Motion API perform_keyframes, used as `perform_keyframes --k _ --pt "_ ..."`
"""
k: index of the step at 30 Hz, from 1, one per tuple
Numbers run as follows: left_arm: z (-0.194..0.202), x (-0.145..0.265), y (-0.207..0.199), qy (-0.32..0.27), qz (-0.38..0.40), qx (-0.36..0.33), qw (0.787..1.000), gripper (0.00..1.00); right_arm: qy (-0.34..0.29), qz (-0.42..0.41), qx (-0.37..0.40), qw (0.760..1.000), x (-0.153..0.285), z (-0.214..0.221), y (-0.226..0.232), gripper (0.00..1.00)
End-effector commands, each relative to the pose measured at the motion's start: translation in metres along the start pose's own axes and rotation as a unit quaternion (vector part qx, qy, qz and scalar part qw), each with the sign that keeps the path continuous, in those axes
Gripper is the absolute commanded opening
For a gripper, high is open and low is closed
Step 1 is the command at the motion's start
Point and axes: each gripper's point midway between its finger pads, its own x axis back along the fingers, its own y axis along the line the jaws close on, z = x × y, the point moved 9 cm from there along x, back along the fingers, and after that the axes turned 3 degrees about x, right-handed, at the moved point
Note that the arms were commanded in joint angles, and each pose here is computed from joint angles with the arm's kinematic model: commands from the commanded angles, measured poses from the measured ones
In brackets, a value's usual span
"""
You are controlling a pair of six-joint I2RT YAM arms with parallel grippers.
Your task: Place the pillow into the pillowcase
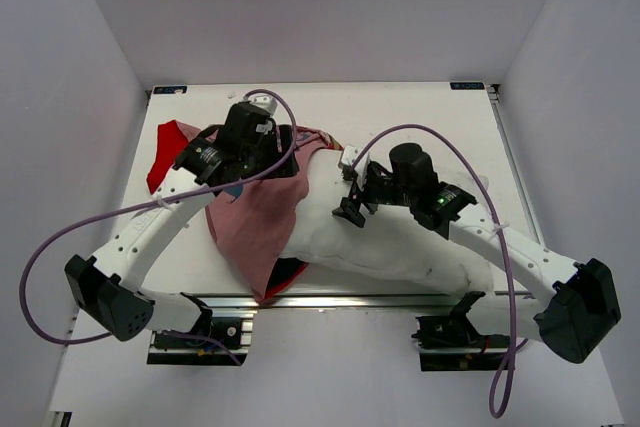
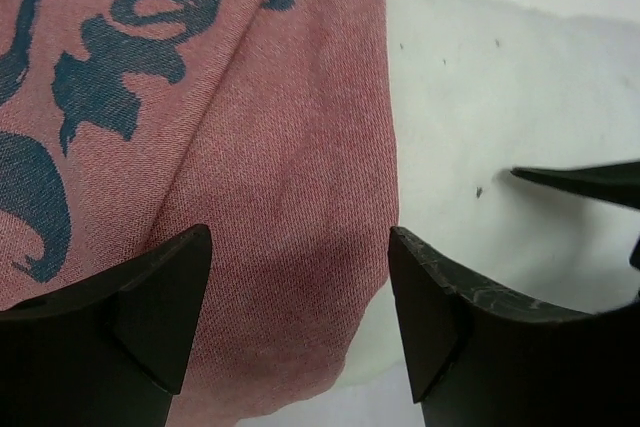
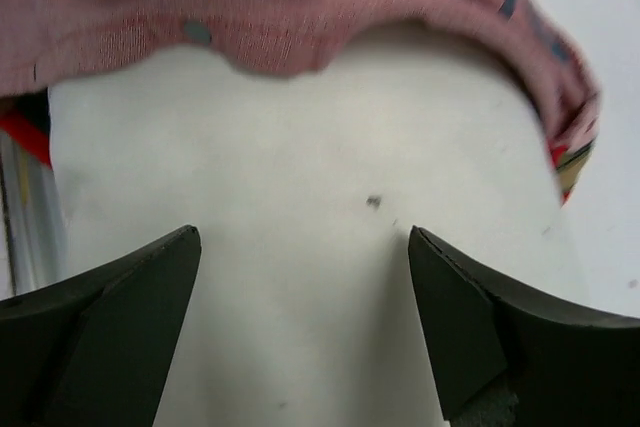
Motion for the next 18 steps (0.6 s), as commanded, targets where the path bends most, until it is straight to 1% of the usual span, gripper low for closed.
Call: perform_keyframes --k 1,2,3,5,6,8,10,11,14,16,17,18 --pt "-0.009 0.029 -0.007 -0.018 0.066 -0.06 0.996 0.8 0.014 -0.003 -0.02 1.0 0.01 0.005 0.008 0.89" --pt "-0.007 0.032 -0.005 -0.016 0.069 -0.061 0.996 0.8 0.022 -0.002 -0.024 0.999 0.012 0.008 0.01 0.89" --pt "0.0 0.031 -0.004 -0.001 0.078 -0.061 0.995 0.8 0.03 -0.001 -0.028 0.999 0.012 0.014 0.011 0.88" --pt "0.005 0.03 -0.002 0.001 0.084 -0.058 0.995 0.8 0.042 0.003 -0.034 0.999 0.012 0.021 0.011 0.88" --pt "0.013 0.024 -0.001 0.016 0.09 -0.057 0.994 0.8 0.046 0.002 -0.038 0.998 0.012 0.025 0.012 0.88" --pt "0.016 0.016 -0.005 0.018 0.106 -0.053 0.993 0.8 0.056 -0.001 -0.048 0.997 0.009 0.03 0.013 0.87" --pt "0.025 0.004 -0.01 0.034 0.117 -0.054 0.991 0.8 0.061 -0.002 -0.058 0.996 0.007 0.033 0.012 0.87" --pt "0.028 -0.001 -0.013 0.04 0.118 -0.054 0.991 0.8 0.065 -0.002 -0.063 0.996 0.005 0.034 0.011 0.87" --pt "0.039 -0.024 -0.018 0.067 0.088 -0.063 0.992 0.79 0.068 0.003 -0.073 0.995 0.003 0.034 0.006 0.87" --pt "0.045 -0.037 -0.013 0.083 0.041 -0.066 0.993 0.74 0.07 0.01 -0.076 0.995 0.002 0.035 0.002 0.86" --pt "0.046 -0.039 -0.01 0.085 0.022 -0.063 0.994 0.7 0.074 0.01 -0.077 0.994 0.001 0.037 0.002 0.85" --pt "0.046 -0.041 -0.008 0.083 0.012 -0.062 0.995 0.54 0.079 0.014 -0.079 0.994 0.0 0.04 0.001 0.84"
